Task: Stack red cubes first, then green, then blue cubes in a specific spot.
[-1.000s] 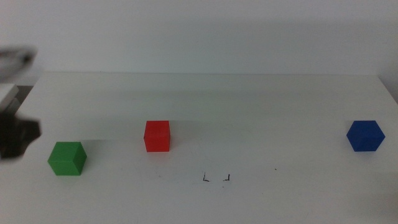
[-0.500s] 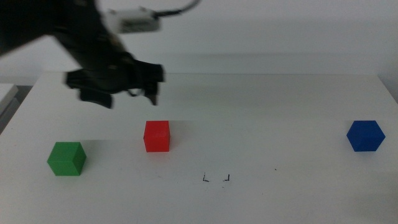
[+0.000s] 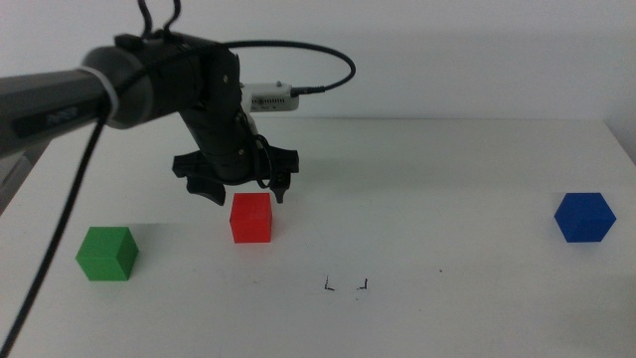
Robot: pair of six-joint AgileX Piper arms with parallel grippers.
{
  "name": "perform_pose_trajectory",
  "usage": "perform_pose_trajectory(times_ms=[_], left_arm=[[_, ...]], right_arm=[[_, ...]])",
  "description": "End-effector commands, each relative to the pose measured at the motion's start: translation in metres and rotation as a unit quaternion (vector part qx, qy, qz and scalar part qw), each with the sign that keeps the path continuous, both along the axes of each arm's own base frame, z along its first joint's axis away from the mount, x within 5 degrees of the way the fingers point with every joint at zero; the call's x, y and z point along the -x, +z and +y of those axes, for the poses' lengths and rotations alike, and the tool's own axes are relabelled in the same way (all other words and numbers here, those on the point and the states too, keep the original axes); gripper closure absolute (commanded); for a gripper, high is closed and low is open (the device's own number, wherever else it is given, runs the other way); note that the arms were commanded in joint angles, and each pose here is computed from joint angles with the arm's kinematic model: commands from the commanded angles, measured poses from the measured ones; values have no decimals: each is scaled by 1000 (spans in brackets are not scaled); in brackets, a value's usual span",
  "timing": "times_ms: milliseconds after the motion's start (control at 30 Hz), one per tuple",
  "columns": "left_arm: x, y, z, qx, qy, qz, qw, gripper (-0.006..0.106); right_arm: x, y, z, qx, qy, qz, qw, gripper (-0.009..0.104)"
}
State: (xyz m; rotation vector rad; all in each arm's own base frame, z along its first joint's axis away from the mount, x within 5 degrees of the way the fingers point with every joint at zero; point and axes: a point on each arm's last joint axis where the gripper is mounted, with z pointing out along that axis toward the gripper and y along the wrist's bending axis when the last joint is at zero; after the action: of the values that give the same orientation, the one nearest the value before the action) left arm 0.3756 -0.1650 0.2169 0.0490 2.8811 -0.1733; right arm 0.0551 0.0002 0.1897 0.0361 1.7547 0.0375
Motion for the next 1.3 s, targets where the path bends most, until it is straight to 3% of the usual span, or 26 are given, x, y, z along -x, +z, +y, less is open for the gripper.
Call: perform_pose_trajectory(times_ms=[0, 233, 333, 567, 667, 900, 1267], left_arm=[[-7, -6, -2, 8, 3, -11, 1000, 7], [-18, -43, -6, -5, 1, 1, 1000, 7], [-19, -50, -6, -8, -2, 8, 1000, 17], [-10, -32, -14, 9, 2, 9, 1000, 79], [13, -4, -41, 16, 1, -9, 1000, 93], [57, 7, -108, 52, -16, -7, 999, 94], [60, -25, -122, 25, -6, 24, 999, 87]], right_arm=[[0, 0, -1, 5, -3, -5, 1000, 13], [0, 0, -1, 5, -3, -5, 1000, 13], [0, 0, -1, 5, -3, -5, 1000, 13], [0, 0, -1, 5, -3, -5, 1000, 13], [0, 0, -1, 5, -3, -5, 1000, 13], [0, 0, -1, 5, -3, -5, 1000, 13], [0, 0, -1, 5, -3, -5, 1000, 13]])
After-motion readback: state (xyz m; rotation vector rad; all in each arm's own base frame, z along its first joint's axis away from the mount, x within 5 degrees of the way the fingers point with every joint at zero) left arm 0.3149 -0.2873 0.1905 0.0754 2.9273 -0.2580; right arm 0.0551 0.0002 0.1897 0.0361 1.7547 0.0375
